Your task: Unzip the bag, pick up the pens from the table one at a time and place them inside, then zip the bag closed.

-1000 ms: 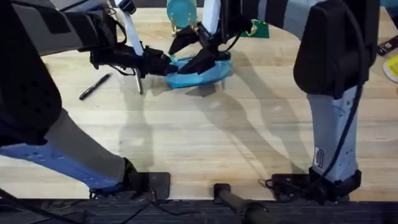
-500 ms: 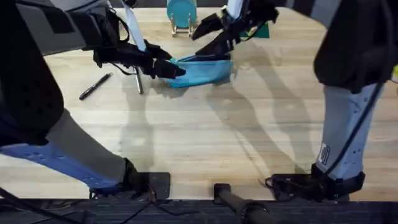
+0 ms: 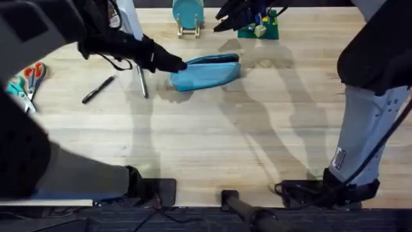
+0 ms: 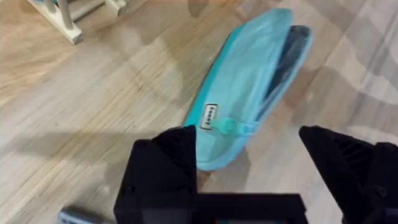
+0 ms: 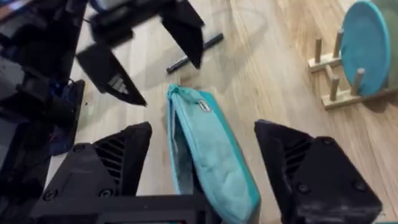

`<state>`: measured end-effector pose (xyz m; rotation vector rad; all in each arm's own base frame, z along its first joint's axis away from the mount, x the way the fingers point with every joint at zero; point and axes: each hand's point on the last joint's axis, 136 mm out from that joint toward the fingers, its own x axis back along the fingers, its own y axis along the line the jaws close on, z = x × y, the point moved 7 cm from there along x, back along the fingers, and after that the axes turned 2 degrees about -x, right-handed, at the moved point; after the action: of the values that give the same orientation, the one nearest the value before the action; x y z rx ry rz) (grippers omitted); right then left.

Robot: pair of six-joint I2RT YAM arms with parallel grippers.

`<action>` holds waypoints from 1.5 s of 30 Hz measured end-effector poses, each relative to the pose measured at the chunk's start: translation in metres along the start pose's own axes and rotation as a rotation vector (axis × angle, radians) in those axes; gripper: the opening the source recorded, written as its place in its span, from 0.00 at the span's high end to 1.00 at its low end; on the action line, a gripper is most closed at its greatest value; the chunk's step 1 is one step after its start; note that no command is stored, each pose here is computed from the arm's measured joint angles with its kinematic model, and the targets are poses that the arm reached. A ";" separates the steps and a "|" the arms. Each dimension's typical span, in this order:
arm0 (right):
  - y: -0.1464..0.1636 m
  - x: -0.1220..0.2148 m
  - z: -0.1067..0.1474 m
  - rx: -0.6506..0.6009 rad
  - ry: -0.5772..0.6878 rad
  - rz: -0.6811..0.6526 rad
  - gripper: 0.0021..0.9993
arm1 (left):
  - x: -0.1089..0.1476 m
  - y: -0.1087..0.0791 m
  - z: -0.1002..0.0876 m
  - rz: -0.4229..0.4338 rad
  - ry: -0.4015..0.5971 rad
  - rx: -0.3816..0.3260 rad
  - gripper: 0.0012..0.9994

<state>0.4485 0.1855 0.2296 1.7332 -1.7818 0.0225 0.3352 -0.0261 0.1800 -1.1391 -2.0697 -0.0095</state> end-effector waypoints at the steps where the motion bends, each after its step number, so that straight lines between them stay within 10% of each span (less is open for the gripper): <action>1: 0.003 0.002 -0.002 -0.009 0.009 0.004 0.00 | 0.005 -0.005 -0.003 -0.009 0.000 -0.007 0.00; 9: 0.035 0.025 -0.025 -0.059 0.050 0.009 0.00 | 0.041 -0.045 -0.008 -0.078 0.045 0.007 0.00; 25: 0.102 0.081 -0.061 0.086 0.107 0.280 0.00 | 0.065 -0.068 0.000 -0.184 0.117 0.086 0.00; 45: 0.137 0.091 -0.016 0.027 0.228 0.399 0.01 | 0.106 -0.129 0.003 -0.270 0.076 0.009 0.00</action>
<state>0.3389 0.1288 0.3397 1.3067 -1.9274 0.3975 0.2067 -0.0263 0.2862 -0.8331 -2.1371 -0.1719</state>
